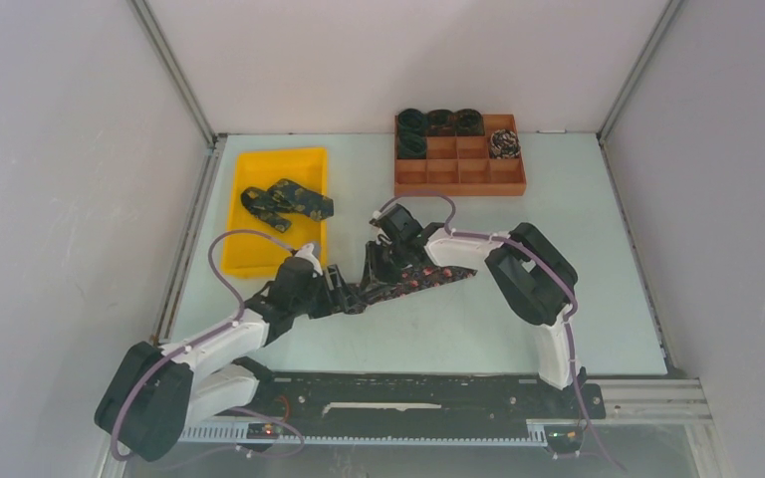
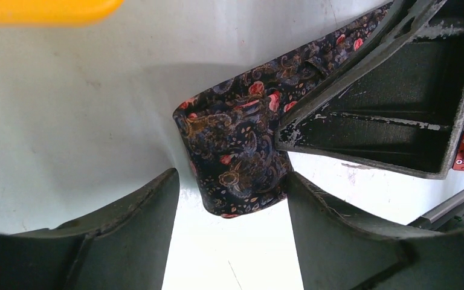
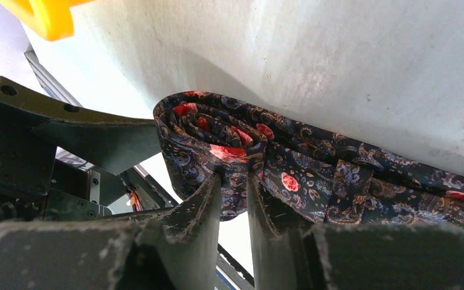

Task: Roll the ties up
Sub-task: Roll the tie at the center of the board.

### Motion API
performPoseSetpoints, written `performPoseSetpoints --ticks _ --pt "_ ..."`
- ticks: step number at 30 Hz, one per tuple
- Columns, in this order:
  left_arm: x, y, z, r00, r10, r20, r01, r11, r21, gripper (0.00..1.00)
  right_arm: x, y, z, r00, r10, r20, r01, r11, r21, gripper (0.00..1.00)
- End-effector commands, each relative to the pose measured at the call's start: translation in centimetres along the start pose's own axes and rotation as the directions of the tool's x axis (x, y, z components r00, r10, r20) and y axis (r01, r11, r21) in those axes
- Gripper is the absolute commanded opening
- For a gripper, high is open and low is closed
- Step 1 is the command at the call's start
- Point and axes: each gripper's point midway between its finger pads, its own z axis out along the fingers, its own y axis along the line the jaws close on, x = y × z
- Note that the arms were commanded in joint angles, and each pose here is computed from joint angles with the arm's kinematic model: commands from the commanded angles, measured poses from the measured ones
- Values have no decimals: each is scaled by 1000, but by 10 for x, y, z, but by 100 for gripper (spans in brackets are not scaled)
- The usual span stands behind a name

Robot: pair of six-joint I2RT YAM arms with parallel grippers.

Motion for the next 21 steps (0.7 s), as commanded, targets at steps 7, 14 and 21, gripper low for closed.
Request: performPoseSetpoints --ticks 7,14,21 --pt "-6 -6 11 1000 -16 10 15 999 32 69 -23 19 -7 997 -61 49 65 994 -86 25" --pt "-4 -3 17 1000 -27 1 27 999 25 63 -23 23 -16 996 -80 45 84 991 -103 25" --pt "-4 -2 18 1000 -28 -1 28 999 20 47 -31 29 -30 992 -100 74 108 987 -115 25"
